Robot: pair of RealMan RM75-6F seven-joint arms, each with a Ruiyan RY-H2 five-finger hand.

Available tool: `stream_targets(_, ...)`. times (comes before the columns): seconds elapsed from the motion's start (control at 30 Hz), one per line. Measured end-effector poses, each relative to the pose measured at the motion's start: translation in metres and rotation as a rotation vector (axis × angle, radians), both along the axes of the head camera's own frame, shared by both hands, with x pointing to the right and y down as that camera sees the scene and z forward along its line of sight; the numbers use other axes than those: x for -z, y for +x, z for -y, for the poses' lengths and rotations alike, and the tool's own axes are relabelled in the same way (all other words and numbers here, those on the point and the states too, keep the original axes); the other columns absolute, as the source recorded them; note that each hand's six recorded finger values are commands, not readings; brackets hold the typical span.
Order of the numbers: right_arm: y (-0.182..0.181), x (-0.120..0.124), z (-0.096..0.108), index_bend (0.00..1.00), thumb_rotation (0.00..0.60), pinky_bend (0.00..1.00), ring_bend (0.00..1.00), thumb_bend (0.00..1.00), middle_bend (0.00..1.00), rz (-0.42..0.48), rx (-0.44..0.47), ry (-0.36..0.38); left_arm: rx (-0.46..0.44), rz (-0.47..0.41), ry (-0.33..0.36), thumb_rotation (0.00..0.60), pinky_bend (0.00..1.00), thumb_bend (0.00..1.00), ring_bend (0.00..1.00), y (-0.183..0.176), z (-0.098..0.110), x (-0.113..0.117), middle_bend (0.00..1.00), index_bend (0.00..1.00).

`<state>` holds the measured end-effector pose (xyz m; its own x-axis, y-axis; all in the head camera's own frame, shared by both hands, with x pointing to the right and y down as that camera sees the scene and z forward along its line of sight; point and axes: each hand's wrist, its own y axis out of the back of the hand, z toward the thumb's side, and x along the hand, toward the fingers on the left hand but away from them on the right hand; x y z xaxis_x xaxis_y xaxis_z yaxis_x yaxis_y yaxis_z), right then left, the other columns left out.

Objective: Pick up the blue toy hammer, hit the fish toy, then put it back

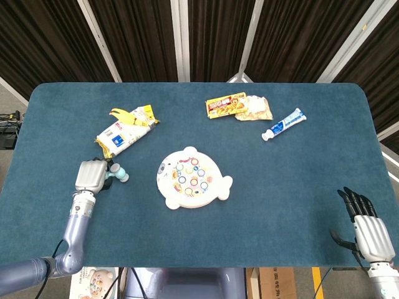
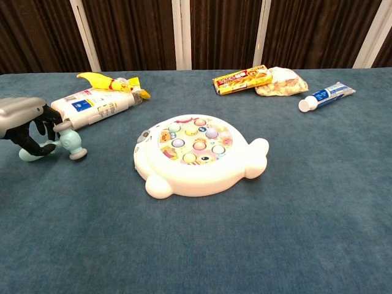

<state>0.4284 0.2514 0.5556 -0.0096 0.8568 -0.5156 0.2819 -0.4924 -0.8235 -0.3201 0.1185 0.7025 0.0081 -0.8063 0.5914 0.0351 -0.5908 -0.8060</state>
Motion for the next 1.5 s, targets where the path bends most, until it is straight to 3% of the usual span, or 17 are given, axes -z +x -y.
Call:
stream_targets(0.47, -0.001, 0.001, -0.001, 0.00, 0.600, 0.00, 0.00, 0.31, 0.00, 0.000, 0.004, 0.001, 0.016, -0.031, 0.003, 0.600, 0.42, 0.50, 0.33, -0.008, -0.001, 0.010, 0.42, 0.44)
stream_targets(0.63, -0.001, 0.001, -0.001, 0.00, 0.600, 0.00, 0.00, 0.31, 0.00, -0.001, 0.001, 0.002, 0.006, -0.045, 0.003, 0.600, 0.42, 0.36, 0.33, -0.004, -0.002, 0.012, 0.42, 0.43)
stream_targets(0.77, 0.000, 0.001, -0.001, 0.00, 0.600, 0.00, 0.00, 0.31, 0.00, -0.002, -0.001, 0.002, 0.006, -0.063, 0.009, 0.600, 0.40, 0.31, 0.32, -0.001, -0.001, 0.015, 0.42, 0.43)
stream_targets(1.07, -0.001, 0.002, 0.000, 0.00, 0.600, 0.00, 0.00, 0.31, 0.00, 0.001, 0.004, 0.004, -0.010, -0.122, 0.031, 0.600, 0.38, 0.30, 0.30, 0.005, -0.007, 0.034, 0.39, 0.41)
stream_targets(1.33, -0.001, 0.003, -0.001, 0.00, 0.600, 0.00, 0.00, 0.31, 0.00, -0.001, 0.006, 0.007, 0.010, -0.137, 0.082, 0.600, 0.35, 0.30, 0.28, -0.010, -0.007, 0.049, 0.37, 0.41)
stream_targets(1.5, -0.001, 0.004, -0.001, 0.00, 0.600, 0.00, 0.00, 0.31, 0.00, -0.003, 0.010, 0.010, 0.031, -0.173, 0.111, 0.600, 0.26, 0.26, 0.20, -0.018, -0.010, 0.065, 0.30, 0.36)
